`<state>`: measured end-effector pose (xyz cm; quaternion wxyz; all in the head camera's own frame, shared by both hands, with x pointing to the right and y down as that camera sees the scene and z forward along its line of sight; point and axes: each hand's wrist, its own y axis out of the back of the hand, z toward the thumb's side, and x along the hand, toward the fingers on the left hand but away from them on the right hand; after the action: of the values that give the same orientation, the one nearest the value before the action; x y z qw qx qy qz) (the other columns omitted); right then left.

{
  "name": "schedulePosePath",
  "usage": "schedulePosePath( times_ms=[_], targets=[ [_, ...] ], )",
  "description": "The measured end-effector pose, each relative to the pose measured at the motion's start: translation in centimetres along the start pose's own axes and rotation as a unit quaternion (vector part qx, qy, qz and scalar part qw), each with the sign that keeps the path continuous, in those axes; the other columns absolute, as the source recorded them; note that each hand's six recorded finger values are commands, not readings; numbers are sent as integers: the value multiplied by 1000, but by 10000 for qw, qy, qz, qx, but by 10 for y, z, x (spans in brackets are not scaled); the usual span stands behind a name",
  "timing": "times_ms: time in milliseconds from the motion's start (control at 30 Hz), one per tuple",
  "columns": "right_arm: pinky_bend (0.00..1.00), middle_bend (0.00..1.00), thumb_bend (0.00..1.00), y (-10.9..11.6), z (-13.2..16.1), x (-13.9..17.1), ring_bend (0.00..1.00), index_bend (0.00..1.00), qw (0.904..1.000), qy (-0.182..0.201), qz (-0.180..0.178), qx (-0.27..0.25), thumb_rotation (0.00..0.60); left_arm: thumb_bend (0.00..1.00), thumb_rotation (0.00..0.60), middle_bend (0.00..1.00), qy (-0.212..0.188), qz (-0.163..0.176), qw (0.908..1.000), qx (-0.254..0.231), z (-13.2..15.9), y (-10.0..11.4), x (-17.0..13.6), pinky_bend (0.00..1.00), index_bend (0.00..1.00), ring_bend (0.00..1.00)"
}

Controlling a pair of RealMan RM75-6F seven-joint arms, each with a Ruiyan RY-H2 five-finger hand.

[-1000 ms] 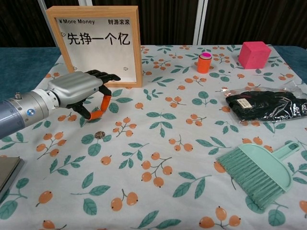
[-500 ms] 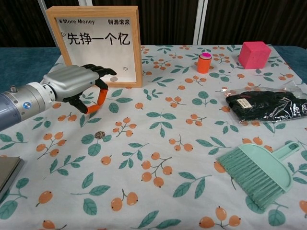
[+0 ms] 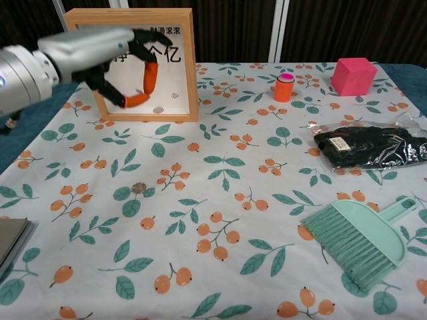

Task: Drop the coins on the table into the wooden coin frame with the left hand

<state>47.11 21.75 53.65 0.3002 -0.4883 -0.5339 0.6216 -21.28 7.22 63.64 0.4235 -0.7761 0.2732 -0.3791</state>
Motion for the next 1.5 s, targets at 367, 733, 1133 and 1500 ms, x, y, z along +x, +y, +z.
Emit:
schedulePosePath(
  times_ms=[367,733,1133,1500],
  targets=[
    [0,72,394,1,0,1,28,169,10000,-30,-46,25,600,622,600,66,337,255,9947,-942,-13,107,31,0,693,0],
    [0,72,394,1,-1,1,28,169,10000,-76,-62,14,600,622,600,67,828,85,9835,-1607,-47,131,66,0,693,0],
    [0,72,394,1,-1,2,28,169,9999,-75,-81,53,600,622,600,70,1080,7,9793,-1714,-70,128,78,0,697,0],
    [0,72,394,0,-1,3,27,169,9999,-77,-73,67,600,622,600,70,1210,-29,9763,-1793,-86,121,81,0,697,0]
  ],
)
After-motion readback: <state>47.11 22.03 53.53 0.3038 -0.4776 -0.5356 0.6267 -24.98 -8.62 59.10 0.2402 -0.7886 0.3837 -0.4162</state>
